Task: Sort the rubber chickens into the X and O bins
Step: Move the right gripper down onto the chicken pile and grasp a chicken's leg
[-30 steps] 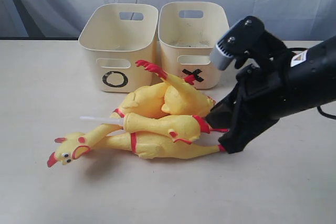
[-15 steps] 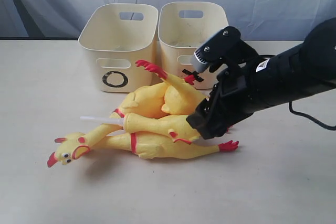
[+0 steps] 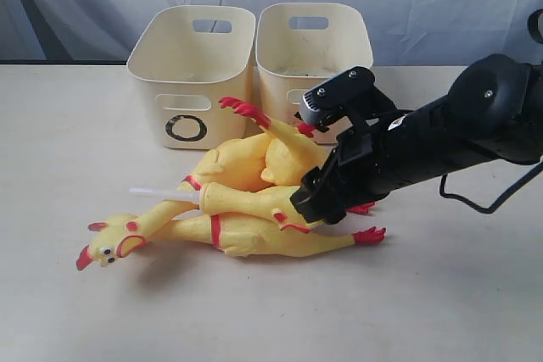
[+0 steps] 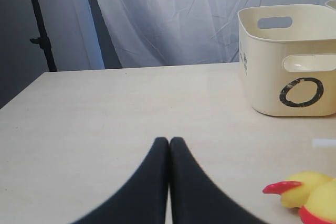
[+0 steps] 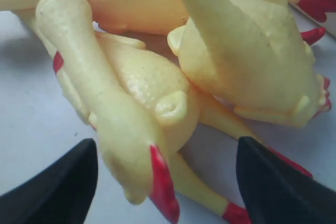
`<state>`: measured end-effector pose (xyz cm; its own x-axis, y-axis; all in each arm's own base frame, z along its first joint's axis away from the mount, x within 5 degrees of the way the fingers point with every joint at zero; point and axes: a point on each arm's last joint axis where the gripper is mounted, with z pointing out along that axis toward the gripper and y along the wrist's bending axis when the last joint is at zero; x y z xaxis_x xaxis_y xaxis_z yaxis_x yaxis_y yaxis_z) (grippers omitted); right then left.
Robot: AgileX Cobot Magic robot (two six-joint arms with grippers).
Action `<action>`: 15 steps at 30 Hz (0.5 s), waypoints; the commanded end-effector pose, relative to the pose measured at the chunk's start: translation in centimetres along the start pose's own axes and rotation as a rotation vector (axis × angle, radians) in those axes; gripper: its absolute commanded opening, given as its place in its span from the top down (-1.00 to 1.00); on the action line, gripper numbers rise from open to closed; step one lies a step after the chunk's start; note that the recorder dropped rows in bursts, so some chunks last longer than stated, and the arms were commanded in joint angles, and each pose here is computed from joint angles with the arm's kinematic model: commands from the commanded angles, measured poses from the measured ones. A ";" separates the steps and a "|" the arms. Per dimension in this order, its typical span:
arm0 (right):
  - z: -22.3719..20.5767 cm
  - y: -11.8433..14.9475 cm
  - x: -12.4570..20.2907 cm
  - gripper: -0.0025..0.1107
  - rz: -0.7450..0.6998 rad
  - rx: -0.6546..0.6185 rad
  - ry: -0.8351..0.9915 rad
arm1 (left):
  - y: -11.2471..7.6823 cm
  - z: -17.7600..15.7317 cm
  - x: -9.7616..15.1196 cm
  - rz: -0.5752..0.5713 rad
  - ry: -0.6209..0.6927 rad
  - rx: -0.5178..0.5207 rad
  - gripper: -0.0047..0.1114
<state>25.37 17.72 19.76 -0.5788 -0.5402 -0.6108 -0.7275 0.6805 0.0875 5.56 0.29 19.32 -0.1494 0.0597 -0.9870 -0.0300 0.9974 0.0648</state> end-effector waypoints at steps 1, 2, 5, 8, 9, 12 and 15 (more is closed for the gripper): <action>0.7 -0.1 -0.1 -0.27 0.032 0.001 -0.003 | 0.0 0.0 0.1 0.005 -0.005 0.001 0.92; 0.9 -0.2 0.0 -0.27 0.034 0.002 0.002 | 0.0 0.0 0.1 0.005 -0.005 0.001 0.92; 1.4 -0.1 0.1 -0.27 0.036 0.002 0.008 | 0.0 0.0 0.1 0.005 -0.005 0.001 0.92; 1.7 0.3 -0.2 -0.27 0.028 -0.012 0.010 | 0.0 0.0 0.1 0.005 -0.005 0.001 0.92; 1.9 0.5 -0.3 -0.27 0.012 -0.017 0.013 | 0.0 0.0 0.1 0.005 -0.005 0.001 0.92; 2.2 1.1 -0.6 -0.27 -0.008 -0.031 0.013 | 0.0 0.0 0.1 0.005 -0.005 0.001 0.92; 2.5 1.4 -0.8 -0.27 -0.024 -0.025 0.006 | 0.0 0.0 0.1 0.005 -0.005 0.001 0.92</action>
<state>25.65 19.89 18.39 -0.5811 -0.5530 -0.5971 -0.7417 0.6618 0.1088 5.56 0.29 19.32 -0.1494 0.0597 -0.9870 -0.0300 0.9974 0.0648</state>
